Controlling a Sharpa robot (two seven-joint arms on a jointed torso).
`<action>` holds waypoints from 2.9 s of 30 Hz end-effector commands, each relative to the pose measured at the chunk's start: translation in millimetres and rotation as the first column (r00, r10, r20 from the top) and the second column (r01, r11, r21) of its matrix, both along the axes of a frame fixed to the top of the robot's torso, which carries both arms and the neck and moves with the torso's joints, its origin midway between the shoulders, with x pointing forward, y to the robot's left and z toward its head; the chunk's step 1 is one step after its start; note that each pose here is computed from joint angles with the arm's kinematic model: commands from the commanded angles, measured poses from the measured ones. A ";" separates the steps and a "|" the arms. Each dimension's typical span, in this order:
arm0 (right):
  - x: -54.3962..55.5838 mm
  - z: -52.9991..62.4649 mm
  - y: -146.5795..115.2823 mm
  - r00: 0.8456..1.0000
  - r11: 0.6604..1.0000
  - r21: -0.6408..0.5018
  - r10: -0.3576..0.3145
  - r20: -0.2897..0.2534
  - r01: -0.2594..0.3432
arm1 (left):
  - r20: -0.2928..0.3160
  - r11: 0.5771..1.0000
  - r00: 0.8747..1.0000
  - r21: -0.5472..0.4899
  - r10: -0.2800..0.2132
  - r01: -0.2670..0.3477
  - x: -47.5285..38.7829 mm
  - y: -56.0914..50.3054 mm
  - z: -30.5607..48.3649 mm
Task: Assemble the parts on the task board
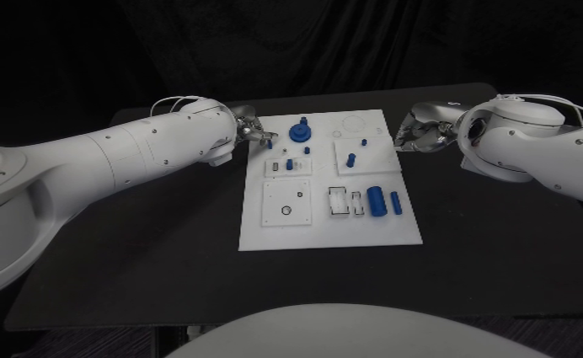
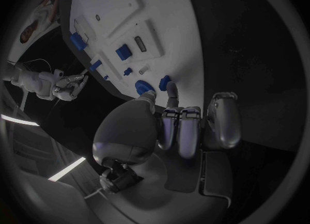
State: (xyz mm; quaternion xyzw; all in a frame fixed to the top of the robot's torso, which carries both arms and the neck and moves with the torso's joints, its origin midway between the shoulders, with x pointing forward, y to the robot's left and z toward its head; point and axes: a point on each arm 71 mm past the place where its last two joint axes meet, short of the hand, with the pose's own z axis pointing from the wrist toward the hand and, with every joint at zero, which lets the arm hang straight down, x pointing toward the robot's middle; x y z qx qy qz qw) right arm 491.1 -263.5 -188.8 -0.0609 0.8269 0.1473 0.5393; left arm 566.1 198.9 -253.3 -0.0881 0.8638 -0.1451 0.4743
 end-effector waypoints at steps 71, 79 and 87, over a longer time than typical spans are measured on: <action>-1.3 -2.8 -3.0 0.999 1.000 0.020 -0.024 -0.038 0.025 | -0.036 1.000 0.999 -0.002 -0.012 0.012 -3.3 5.3 -10.4; -1.1 -2.9 -2.2 0.999 1.000 0.019 -0.022 -0.038 0.023 | -0.011 1.000 1.000 -0.018 -0.015 0.015 -3.7 6.9 -8.9; -1.1 -2.9 -2.7 0.999 1.000 0.019 -0.024 -0.039 0.024 | -0.007 0.995 1.000 -0.099 0.016 -0.017 -8.0 8.3 -7.5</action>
